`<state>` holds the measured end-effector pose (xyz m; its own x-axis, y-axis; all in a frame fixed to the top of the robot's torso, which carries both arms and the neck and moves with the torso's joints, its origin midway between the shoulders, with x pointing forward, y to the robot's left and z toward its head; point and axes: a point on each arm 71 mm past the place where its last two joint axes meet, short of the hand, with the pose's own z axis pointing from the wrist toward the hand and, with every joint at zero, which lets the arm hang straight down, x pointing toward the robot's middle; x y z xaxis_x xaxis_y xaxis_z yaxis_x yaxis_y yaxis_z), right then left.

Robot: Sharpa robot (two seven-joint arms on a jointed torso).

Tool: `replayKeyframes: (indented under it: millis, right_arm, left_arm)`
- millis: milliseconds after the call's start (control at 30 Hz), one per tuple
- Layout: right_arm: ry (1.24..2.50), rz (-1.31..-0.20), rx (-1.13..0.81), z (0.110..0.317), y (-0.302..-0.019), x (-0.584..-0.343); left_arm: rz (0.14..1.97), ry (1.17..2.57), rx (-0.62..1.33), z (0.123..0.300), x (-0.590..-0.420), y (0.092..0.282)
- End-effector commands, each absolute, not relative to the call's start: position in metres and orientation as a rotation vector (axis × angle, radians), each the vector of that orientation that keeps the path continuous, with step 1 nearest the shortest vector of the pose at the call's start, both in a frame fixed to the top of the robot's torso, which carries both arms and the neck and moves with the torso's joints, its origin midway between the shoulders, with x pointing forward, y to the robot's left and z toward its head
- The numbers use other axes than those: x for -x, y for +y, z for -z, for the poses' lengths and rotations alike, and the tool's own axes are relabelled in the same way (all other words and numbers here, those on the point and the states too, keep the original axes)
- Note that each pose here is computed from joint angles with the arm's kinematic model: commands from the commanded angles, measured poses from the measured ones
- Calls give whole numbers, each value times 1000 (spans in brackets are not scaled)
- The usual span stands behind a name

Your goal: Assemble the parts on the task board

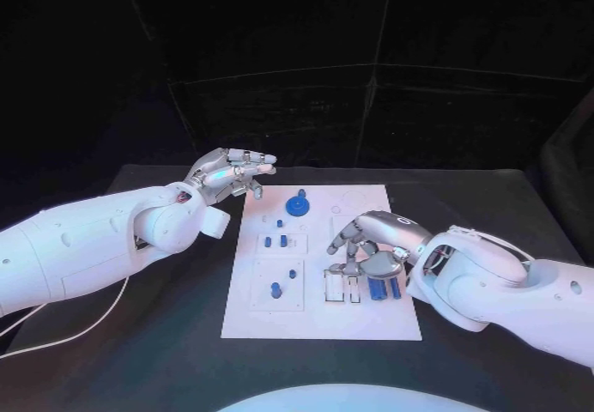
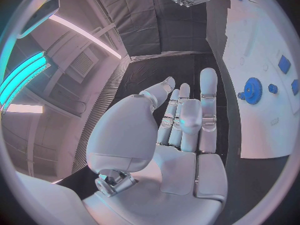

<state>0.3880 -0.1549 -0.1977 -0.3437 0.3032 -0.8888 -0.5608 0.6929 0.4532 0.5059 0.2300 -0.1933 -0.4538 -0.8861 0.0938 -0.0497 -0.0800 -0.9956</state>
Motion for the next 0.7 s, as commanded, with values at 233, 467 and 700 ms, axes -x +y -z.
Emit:
replayKeyframes:
  millis: [233, 467, 700]
  right_arm:
    - [1874, -622, -141, 203, -223, -392]
    - [1929, -495, -143, 207, -238, -390]
    - [1965, -419, -88, 215, -235, -388]
  left_arm:
    - [1625, 1534, 1035, 192, -505, 229]
    - [1624, 1536, 1036, 193, -505, 229]
    - [1624, 1538, 1036, 193, -505, 229]
